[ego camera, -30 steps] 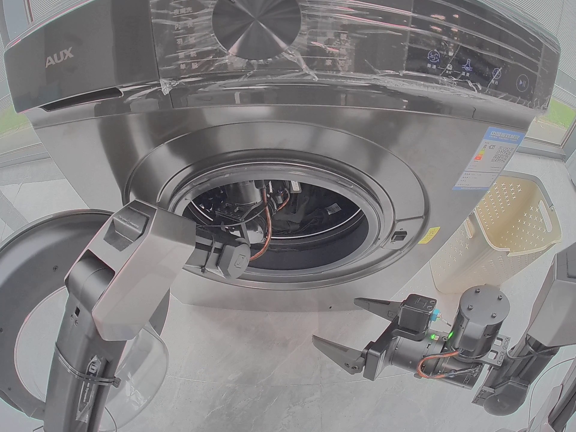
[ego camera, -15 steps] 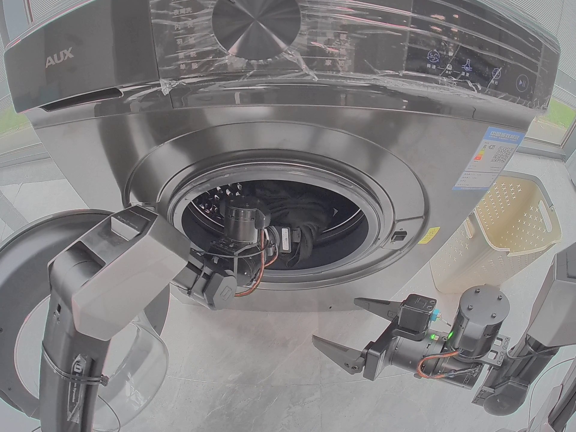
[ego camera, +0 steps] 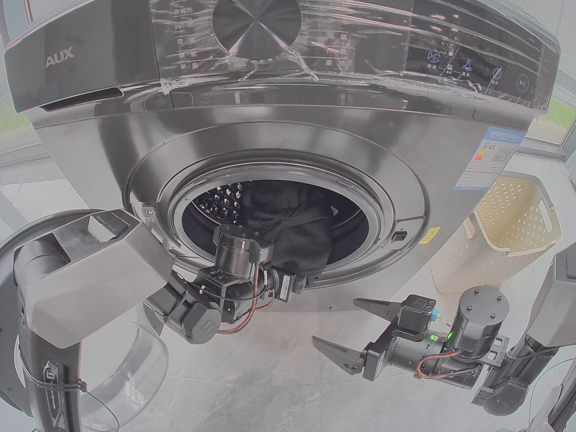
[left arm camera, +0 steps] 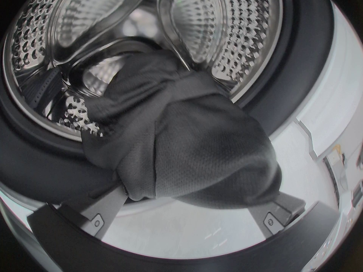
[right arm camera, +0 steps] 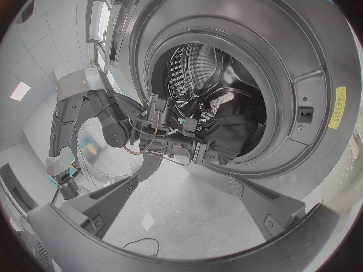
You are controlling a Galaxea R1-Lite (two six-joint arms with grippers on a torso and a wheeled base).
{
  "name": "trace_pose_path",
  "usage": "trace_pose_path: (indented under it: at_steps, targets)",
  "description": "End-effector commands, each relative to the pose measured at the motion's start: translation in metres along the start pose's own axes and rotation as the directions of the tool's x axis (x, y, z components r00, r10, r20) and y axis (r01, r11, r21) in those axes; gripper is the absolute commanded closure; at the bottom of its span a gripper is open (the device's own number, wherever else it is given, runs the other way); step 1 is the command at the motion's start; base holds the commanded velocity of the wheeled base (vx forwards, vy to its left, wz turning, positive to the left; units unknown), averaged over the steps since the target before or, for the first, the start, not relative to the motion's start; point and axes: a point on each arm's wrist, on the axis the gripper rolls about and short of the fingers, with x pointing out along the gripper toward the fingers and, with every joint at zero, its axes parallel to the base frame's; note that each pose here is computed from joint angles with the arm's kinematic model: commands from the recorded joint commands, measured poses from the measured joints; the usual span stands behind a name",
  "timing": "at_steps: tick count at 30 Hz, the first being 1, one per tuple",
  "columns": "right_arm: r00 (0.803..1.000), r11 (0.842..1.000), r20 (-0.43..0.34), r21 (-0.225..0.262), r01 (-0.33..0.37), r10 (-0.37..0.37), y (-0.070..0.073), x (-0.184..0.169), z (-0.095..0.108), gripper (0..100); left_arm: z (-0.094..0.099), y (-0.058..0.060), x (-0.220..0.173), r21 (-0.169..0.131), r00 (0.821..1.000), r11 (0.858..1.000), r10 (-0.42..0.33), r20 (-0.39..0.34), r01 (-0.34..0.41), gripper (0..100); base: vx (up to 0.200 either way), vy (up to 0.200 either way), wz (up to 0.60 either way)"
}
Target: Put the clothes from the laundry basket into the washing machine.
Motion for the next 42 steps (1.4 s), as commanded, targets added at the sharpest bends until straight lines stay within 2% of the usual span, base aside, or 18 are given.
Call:
trace_pose_path:
  at_steps: [1, 6, 11, 13, 14, 18, 23, 28, 32, 33, 36, 39, 41, 42]
  targets:
    - [1.0, 1.0, 0.001, 0.0, -0.001, 0.001, 0.0, 0.0, 0.0, 0, -0.003, -0.002, -0.014, 0.028, 0.999, 0.999, -0.033, -0.016, 0.033, 0, 0.0, 0.0, 0.0]
    - [1.0, 1.0, 0.001, 0.0, -0.001, 0.001, 0.0, 0.0, 0.0, 0, -0.005, -0.006, -0.022, 0.043, 0.998, 0.997, -0.056, -0.02, 0.057, 0, 0.0, 0.0, 0.0]
    - [1.0, 1.0, 0.001, 0.0, 0.001, -0.001, 0.0, 0.0, 0.0, 0, 0.016, -0.005, -0.034, 0.039, 0.994, 0.995, -0.089, 0.06, 0.087, 0, 0.0, 0.0, 0.0]
    - [1.0, 1.0, 0.001, 0.0, -0.001, 0.001, 0.0, 0.0, 0.0, 0, 0.028, -0.004, -0.035, 0.03, 0.991, 0.996, -0.088, 0.101, 0.085, 0, 0.0, 0.0, 0.0]
    - [1.0, 1.0, 0.002, 0.0, -0.001, 0.001, 0.0, 0.0, 0.0, 0, 0.041, -0.003, -0.034, 0.02, 0.986, 0.997, -0.081, 0.145, 0.079, 0, 0.0, 0.0, 0.0]
    - [1.0, 1.0, 0.002, 0.0, -0.001, 0.001, 0.0, 0.0, 0.0, 0, 0.051, -0.002, -0.031, 0.013, 0.981, 0.998, -0.07, 0.18, 0.069, 0, 0.0, 0.0, 0.0]
    - [1.0, 1.0, 0.001, 0.0, -0.001, 0.001, 0.0, 0.0, 0.0, 0, 0.035, -0.003, -0.011, 0.0, 0.986, 0.998, -0.066, 0.15, 0.067, 0, 0.0, 0.0, 0.0]
    - [1.0, 1.0, 0.001, 0.0, -0.001, 0.001, 0.0, 0.0, 0.0, 0, 0.023, -0.004, 0.012, -0.001, 0.986, 0.998, -0.056, 0.155, 0.057, 0, 0.0, 0.0, 0.0]
    - [1.0, 1.0, 0.001, 0.0, 0.001, -0.001, 0.0, 0.0, 0.0, 0, 0.016, -0.004, 0.029, -0.008, 0.988, 1.0, -0.015, 0.156, 0.016, 0, 0.0, 0.0, 0.0]
    - [1.0, 1.0, 0.001, 0.0, 0.001, -0.001, 0.0, 0.0, 0.0, 0, 0.016, -0.001, 0.031, -0.012, 0.987, 1.0, -0.001, 0.158, 0.003, 100, 0.0, 0.0, 0.0]
    - [1.0, 1.0, 0.001, 0.0, -0.001, 0.001, 0.0, 0.0, 0.0, 0, 0.024, 0.002, 0.032, -0.019, 0.983, 1.0, 0.009, 0.183, -0.006, 100, 0.0, 0.0, 0.0]
    - [1.0, 1.0, 0.001, 0.0, -0.001, 0.001, 0.0, 0.0, 0.0, 0, 0.041, 0.008, 0.038, -0.066, 0.966, 0.997, 0.046, 0.253, -0.031, 100, 0.0, 0.0, 0.0]
    - [1.0, 1.0, 0.001, 0.0, -0.001, 0.001, 0.0, 0.0, 0.0, 0, 0.047, 0.011, 0.04, -0.086, 0.958, 0.995, 0.069, 0.278, -0.047, 100, 0.0, 0.0, 0.0]
    - [1.0, 1.0, 0.001, 0.0, -0.001, 0.001, 0.0, 0.0, 0.0, 0, 0.056, 0.015, 0.045, -0.116, 0.942, 0.991, 0.104, 0.319, -0.07, 100, 0.0, 0.0, 0.0]
